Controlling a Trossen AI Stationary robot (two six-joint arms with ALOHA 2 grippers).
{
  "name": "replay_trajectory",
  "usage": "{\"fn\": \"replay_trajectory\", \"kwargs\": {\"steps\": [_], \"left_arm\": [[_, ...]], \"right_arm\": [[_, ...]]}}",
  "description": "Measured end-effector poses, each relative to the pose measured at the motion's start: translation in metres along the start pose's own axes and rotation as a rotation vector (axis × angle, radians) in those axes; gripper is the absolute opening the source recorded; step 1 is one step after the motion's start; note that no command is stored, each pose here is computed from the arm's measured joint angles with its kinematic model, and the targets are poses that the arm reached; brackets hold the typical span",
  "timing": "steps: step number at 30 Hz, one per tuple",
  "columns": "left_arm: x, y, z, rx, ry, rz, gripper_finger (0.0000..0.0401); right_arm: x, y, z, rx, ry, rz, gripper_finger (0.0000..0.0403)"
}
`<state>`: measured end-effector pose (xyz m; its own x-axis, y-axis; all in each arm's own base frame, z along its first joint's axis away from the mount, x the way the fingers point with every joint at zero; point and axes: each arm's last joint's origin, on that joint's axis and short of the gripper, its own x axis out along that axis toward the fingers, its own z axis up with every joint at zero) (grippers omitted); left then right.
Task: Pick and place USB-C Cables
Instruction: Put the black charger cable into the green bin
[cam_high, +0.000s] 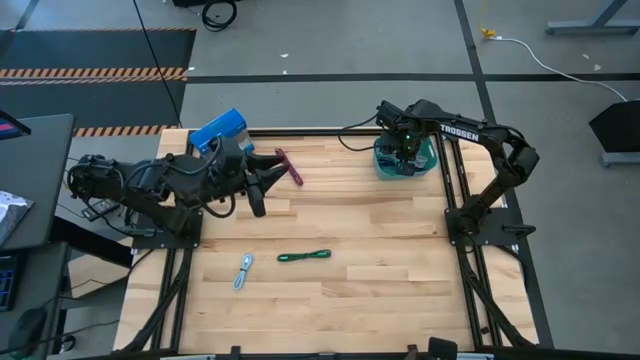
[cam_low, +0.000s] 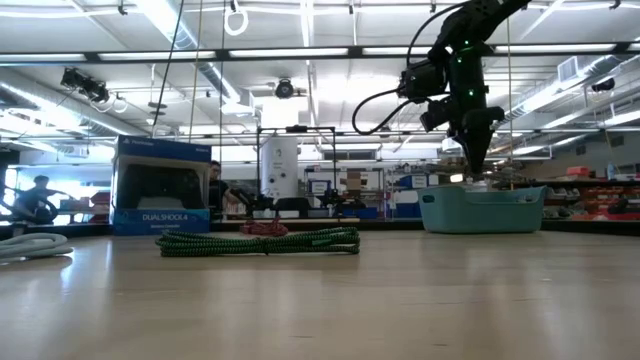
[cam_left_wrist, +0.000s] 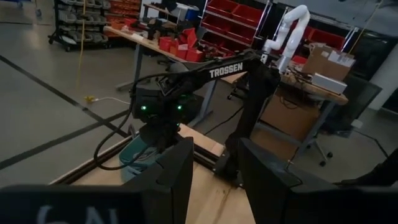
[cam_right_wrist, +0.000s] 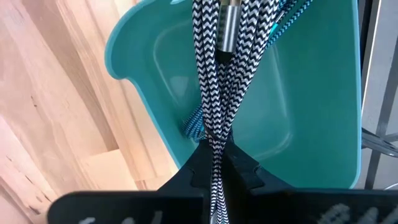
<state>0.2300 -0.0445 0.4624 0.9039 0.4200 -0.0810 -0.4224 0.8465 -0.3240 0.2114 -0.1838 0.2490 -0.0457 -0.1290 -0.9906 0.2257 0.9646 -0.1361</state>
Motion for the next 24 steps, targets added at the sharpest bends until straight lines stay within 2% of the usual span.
{"fn": "replay_trajectory", "kwargs": {"steps": [5, 9, 15, 24], "left_arm": [[0.0, -0.0001, 0.0002, 0.047, -0.002, -0.001, 0.0135], [0.0, -0.0001, 0.0002, 0.016, -0.002, -0.001, 0.0135], [-0.0002, -0.0003, 0.0002, -0.004, -0.002, -0.002, 0.0135], [-0.0022, -0.0029, -0.0015, -0.006, 0.011, -0.022, 0.0135]], "right_arm": [[0.0, 0.0001, -0.0001, 0.0, 0.001, 0.001, 0.0022], [0.0, 0.0001, -0.0003, 0.008, 0.003, 0.0, 0.0039], [0.0, 0.0, 0.0, 0.053, 0.002, -0.005, 0.0097], [0.0, -0.001, 0.0017, 0.055, -0.012, -0.021, 0.018]]}}
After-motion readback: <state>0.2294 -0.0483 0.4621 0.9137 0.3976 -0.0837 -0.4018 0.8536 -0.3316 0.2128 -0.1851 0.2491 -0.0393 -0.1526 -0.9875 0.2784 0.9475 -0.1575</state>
